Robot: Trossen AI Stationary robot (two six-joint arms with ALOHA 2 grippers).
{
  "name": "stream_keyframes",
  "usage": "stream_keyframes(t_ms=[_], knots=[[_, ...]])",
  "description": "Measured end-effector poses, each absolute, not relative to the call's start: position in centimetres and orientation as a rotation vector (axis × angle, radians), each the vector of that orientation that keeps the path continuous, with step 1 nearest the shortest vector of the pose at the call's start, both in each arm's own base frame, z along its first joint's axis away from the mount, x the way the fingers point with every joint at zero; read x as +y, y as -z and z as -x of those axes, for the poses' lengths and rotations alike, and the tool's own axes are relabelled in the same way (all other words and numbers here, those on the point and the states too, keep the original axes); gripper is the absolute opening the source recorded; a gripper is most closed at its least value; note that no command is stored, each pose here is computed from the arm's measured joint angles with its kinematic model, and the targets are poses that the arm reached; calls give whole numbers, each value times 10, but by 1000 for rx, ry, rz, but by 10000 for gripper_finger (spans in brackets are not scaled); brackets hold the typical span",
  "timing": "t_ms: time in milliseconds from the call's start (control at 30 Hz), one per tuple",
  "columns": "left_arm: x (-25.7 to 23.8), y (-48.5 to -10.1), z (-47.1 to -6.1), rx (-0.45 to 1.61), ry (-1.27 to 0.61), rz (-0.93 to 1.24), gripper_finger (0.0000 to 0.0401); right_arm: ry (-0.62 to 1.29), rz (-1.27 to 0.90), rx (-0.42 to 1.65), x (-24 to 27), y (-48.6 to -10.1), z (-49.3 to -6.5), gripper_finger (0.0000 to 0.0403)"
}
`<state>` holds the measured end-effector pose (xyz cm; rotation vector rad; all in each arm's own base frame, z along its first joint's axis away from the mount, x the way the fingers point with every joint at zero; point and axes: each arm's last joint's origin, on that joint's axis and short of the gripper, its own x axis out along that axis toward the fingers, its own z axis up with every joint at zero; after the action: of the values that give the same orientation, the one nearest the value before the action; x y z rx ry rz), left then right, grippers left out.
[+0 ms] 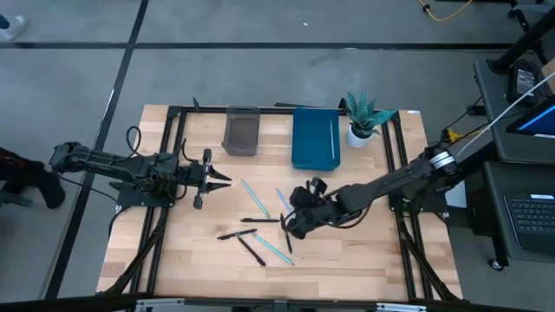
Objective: Sort pens & pencils
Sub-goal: Put the blue pencil into the blue bin
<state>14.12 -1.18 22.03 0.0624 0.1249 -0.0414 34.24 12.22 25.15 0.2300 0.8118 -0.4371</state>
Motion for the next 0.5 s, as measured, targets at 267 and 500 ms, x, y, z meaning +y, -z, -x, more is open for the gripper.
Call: stream_keyframes(t_ms=[267,500], knots=[[-18,-220,-141,127,87,-65,64,343,-415,1020,108,-226,-358,14],[-28,-220,-139,125,153,-52,64,382,-428,1092,91,-208,-367,14]])
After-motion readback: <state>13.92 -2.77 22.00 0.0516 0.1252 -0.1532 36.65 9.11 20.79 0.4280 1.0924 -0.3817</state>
